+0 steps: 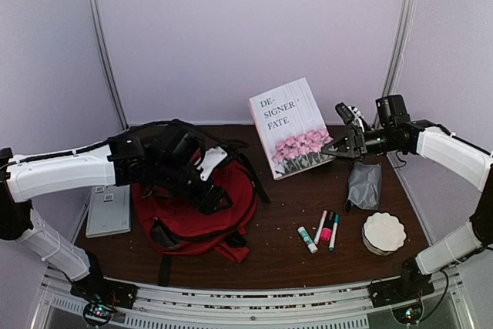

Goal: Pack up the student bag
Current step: Pick up the largest pocket of the bag from the student bag.

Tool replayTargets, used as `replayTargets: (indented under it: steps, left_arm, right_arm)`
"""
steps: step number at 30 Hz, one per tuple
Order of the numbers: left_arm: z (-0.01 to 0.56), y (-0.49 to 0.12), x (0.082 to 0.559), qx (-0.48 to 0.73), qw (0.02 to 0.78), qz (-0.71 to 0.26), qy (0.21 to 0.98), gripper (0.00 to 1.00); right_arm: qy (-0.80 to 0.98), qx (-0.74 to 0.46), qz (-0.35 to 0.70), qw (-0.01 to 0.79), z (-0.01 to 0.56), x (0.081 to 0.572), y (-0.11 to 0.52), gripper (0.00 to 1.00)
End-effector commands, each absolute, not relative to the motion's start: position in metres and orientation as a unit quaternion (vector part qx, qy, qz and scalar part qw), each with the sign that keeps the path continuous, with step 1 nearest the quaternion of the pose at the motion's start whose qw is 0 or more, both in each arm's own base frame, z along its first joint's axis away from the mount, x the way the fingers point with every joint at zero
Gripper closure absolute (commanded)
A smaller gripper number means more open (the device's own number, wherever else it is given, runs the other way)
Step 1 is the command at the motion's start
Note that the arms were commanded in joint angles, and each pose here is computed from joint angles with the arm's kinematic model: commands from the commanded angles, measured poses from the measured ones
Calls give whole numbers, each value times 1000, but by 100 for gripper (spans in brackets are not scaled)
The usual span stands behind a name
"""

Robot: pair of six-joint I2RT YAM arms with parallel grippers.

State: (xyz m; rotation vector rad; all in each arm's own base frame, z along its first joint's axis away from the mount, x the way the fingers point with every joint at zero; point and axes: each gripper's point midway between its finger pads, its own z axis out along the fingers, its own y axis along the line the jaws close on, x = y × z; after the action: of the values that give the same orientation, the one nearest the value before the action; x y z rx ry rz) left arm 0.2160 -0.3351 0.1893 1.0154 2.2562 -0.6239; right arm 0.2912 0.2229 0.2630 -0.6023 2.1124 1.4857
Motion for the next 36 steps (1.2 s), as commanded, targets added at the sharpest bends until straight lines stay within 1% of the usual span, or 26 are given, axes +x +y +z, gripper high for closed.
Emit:
replayTargets:
  steps: [1,5,12,17,20,24,27,29,30,33,36]
  left_arm:
    - [169,-320,189,480,250,-94,836,34]
    - [166,-334,177,538,255,-10,804,33]
    - [142,-348,161,623,227,125,738,32]
    - [125,-346,176,634,225,200,713,33]
    - [116,-352,184,638,224,229,700,34]
    - [111,-358,202,631,242,285,680,37]
    - [110,-367,210,625,258,297,674,44]
    - [114,-375,216,617,275,295,676,51]
    - [117,-377,220,612,284,295,677,57]
    - [131,-374,238,584,304,313,684,79]
    - [154,-365,255,543,327,309,709,99]
  right_arm:
    - [788,-240,515,237,254,274,208,78]
    - [792,-227,510,248,255,278,198,79]
    - [791,-193,513,271,256,286,184,80]
    - [789,-180,516,279,257,287,177,81]
    - [789,-173,517,284,258,288,173,82]
    - [787,-165,521,286,258,288,170,82]
    - [786,-162,522,289,258,289,169,82]
    - [786,-160,522,291,257,289,168,82]
    - [787,-159,521,291,257,289,167,83]
    - [788,-157,516,297,258,289,166,83]
    - [786,-165,511,307,267,287,164,84]
